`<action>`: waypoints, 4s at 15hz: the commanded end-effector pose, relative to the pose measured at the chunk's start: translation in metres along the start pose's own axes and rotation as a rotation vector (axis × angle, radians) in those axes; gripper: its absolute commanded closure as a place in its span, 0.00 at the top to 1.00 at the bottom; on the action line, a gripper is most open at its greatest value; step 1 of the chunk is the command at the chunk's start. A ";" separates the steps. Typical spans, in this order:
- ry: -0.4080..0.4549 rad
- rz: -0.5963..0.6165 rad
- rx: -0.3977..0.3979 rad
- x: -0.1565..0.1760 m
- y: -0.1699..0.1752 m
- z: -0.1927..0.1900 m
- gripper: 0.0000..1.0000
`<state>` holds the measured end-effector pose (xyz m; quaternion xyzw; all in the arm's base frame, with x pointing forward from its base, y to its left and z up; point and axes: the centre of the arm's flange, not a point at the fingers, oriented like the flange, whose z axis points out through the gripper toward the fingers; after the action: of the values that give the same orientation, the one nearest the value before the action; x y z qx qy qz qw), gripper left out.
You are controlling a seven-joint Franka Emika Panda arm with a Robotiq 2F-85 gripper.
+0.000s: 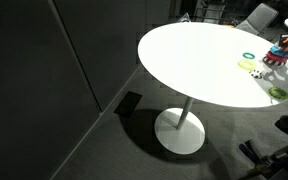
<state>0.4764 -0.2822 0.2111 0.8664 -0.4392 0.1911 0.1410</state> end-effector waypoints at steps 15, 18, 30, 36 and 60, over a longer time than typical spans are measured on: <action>-0.106 -0.114 0.081 -0.021 -0.032 -0.031 0.41; -0.131 -0.127 0.088 -0.025 -0.041 -0.035 0.66; -0.230 -0.170 0.086 -0.039 -0.048 -0.012 1.00; -0.228 -0.168 0.100 -0.037 -0.048 -0.005 1.00; -0.242 -0.169 0.086 -0.038 -0.065 0.026 0.77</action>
<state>0.5076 -0.2211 0.1678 0.9223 -0.3696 0.0914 0.0664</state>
